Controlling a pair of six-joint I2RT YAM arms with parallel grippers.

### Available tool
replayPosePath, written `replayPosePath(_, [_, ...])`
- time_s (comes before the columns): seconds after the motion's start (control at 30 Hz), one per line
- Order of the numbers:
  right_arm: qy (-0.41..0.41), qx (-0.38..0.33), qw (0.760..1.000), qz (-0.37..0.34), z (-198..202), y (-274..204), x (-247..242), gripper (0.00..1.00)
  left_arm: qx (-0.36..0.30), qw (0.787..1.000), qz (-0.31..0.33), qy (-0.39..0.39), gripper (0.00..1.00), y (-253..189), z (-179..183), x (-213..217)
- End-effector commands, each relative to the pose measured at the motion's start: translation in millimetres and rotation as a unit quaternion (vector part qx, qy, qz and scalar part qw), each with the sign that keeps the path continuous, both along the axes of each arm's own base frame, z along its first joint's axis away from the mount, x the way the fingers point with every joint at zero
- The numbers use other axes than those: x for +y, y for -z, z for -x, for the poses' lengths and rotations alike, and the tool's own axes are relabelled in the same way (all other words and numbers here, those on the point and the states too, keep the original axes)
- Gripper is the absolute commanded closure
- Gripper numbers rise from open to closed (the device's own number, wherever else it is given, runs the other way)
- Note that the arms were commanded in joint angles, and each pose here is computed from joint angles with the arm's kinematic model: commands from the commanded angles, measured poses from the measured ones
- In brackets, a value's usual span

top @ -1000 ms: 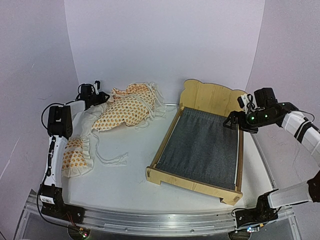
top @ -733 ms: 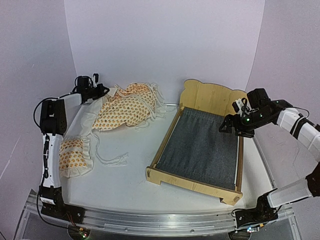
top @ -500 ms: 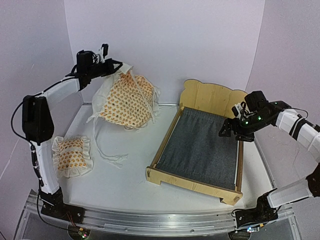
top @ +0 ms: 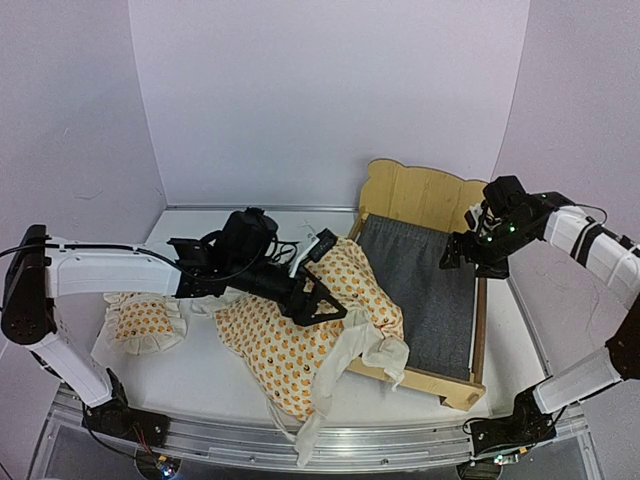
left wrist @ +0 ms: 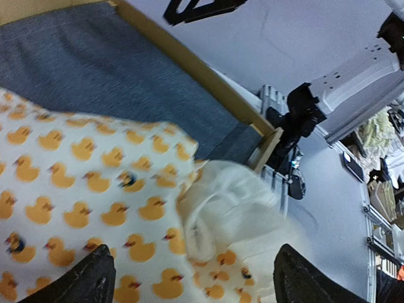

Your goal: Set up the pet bed

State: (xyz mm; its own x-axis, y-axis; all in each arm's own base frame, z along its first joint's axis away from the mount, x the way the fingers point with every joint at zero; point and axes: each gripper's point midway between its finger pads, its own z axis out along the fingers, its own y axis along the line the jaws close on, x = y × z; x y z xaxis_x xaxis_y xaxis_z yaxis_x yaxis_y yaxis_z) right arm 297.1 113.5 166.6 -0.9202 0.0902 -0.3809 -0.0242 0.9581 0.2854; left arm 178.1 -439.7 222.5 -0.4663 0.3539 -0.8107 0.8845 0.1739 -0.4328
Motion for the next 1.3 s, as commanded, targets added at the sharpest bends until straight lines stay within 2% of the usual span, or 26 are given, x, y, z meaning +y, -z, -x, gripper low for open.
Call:
replayPosePath(0.0, [-0.015,-0.03,0.999,-0.033,-32.0,-30.1,21.7,0.02,-0.081,0.993,0.05,-0.076,0.05,-72.3,-15.7,46.4])
replayPosePath(0.03, [-0.027,-0.031,0.998,-0.037,-37.8,-32.7,30.3,0.02,-0.082,0.991,0.056,-0.087,0.03,-78.8,-18.3,56.0])
replayPosePath(0.13, [-0.069,-0.031,0.996,-0.05,-56.4,-39.5,65.4,0.02,-0.035,0.978,0.061,-0.195,0.02,-79.5,-70.7,103.3])
replayPosePath(0.2, [-0.092,-0.032,0.994,-0.058,-70.1,-42.1,92.4,0.02,0.023,0.952,0.05,-0.302,0.02,-59.5,-108.7,140.4])
replayPosePath(0.27, [-0.11,-0.035,0.991,-0.071,-85.1,-44.7,120.8,0.02,0.088,0.92,0.041,-0.38,0.03,-29.8,-128.0,172.5])
replayPosePath(0.43, [-0.116,-0.029,0.988,-0.101,-123.5,-34.4,179.0,0.02,0.218,0.848,0.06,-0.479,0.07,35.5,-118.3,211.7])
replayPosePath(0.5, [-0.116,-0.02,0.986,-0.121,-133.1,-27.6,199.9,0.02,0.243,0.821,0.061,-0.512,0.07,55.5,-110.7,227.9])
replayPosePath(0.7, [-0.117,0.042,0.978,-0.169,-122.5,5.8,240.3,0.03,0.317,0.756,0.111,-0.562,0.01,92.8,-93.5,251.3])
replayPosePath(0.8, [-0.114,0.056,0.976,-0.174,-103.6,15.8,241.0,0.1,0.347,0.752,0.107,-0.549,0.01,109.3,-91.0,242.9])
replayPosePath(0.9, [-0.103,0.051,0.973,-0.202,-91.6,14.0,237.1,0.26,0.35,0.762,0.079,-0.539,0.02,117.9,-98.3,231.5])
replayPosePath(1.0, [-0.101,0.039,0.969,-0.224,-84.0,6.5,235.2,0.42,0.351,0.769,0.073,-0.529,0.1,121.8,-109.0,220.2])
replayPosePath(1.03, [-0.102,0.04,0.966,-0.234,-82.0,3.9,237.3,0.48,0.349,0.772,0.071,-0.526,0.15,121.7,-112.2,217.2])
replayPosePath(1.1, [-0.112,0.056,0.958,-0.259,-75.6,-1.9,244.3,0.66,0.342,0.78,0.07,-0.518,0.32,118.4,-118.5,211.0])
replayPosePath(1.17, [-0.12,0.058,0.952,-0.274,-71.1,-12.3,246.5,0.97,0.32,0.793,0.078,-0.513,0.49,106.8,-126.3,207.4])
replayPosePath(1.27, [-0.139,0.024,0.95,-0.278,-63.0,-40.3,240.1,1.0,0.25,0.825,0.104,-0.496,0.67,64.3,-143.2,202.3])
